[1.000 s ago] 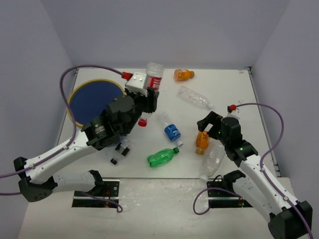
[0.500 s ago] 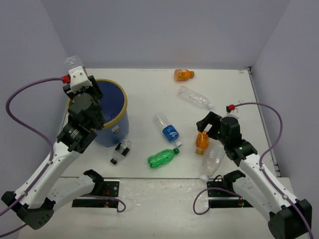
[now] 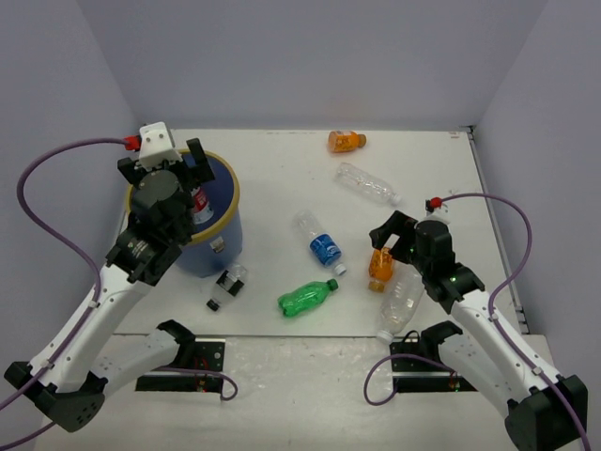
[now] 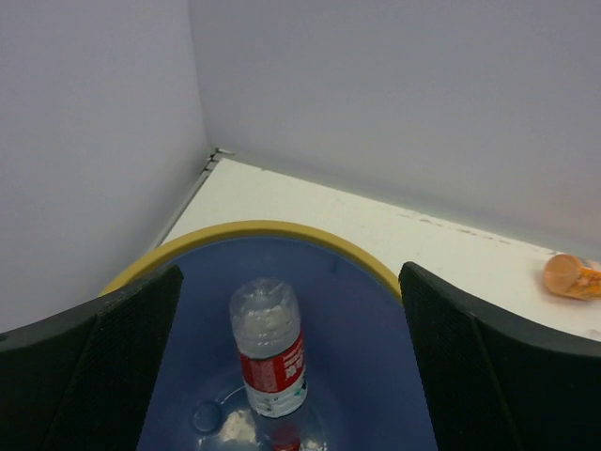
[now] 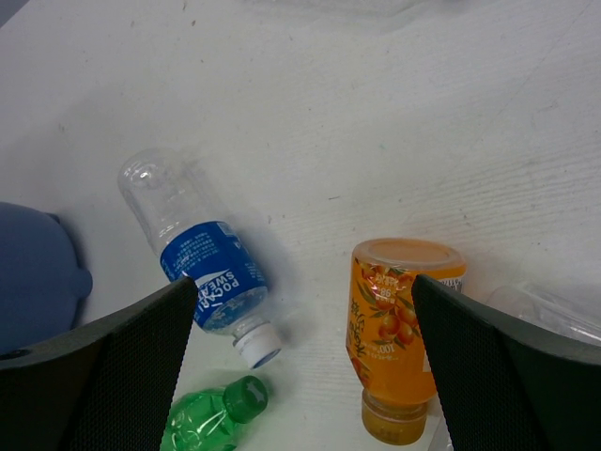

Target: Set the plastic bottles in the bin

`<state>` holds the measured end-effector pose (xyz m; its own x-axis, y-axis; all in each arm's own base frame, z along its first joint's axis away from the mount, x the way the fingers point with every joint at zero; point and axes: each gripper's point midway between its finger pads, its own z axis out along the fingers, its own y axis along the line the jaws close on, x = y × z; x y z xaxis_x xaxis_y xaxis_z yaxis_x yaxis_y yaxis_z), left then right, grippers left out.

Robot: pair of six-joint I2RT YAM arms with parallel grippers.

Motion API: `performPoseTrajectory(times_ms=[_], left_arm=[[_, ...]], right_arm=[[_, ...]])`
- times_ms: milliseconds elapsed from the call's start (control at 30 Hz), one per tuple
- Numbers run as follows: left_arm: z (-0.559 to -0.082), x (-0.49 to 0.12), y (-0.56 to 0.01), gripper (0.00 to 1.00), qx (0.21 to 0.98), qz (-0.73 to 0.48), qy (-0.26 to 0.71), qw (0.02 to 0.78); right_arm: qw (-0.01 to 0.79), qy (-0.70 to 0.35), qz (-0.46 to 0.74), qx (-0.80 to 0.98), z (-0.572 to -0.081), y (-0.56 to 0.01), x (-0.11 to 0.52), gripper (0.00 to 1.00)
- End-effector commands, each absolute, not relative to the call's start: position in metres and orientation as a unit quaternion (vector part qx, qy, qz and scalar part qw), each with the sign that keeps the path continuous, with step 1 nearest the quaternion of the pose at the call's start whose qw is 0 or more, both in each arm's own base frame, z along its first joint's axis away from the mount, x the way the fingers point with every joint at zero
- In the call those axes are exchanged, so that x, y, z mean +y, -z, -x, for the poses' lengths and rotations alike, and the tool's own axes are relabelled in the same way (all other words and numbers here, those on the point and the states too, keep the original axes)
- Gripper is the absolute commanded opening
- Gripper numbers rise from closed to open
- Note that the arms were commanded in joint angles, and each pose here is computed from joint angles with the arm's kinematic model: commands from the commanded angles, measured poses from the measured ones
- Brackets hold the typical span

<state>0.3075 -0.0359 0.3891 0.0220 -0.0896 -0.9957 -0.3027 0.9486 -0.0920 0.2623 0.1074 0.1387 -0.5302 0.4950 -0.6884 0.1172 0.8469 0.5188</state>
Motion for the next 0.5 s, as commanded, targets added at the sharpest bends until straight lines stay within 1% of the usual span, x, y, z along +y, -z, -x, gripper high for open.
performPoseTrajectory(times_ms=[0,100,200,300,367,467], left_arm=[[-0.31,-0.061,-0.407,1.0,0.69,0.107,-0.002,0.716],[-0.314,-0.078,-0.41,1.0,0.696,0.078,0.032,0.713],[-0.319,-0.114,-0.415,1.0,0.692,0.02,0.103,0.714],[-0.319,-0.179,-0.408,1.0,0.704,-0.08,0.192,0.679],[-0.299,-0.227,-0.404,1.0,0.701,-0.143,0.224,0.662],[-0.276,-0.276,-0.391,1.0,0.687,-0.213,0.221,0.659]], right_arm=[[0.47,-0.212,-0.18,0.837,-0.271,-0.157,0.107,0.99],[0.472,-0.212,-0.182,0.836,-0.271,-0.157,0.106,0.99],[0.47,-0.213,-0.182,0.837,-0.271,-0.155,0.107,0.99],[0.466,-0.21,-0.182,0.84,-0.272,-0.153,0.107,0.99],[0.466,-0.206,-0.183,0.841,-0.272,-0.153,0.106,0.99],[0.466,-0.209,-0.191,0.838,-0.272,-0.152,0.105,0.99]])
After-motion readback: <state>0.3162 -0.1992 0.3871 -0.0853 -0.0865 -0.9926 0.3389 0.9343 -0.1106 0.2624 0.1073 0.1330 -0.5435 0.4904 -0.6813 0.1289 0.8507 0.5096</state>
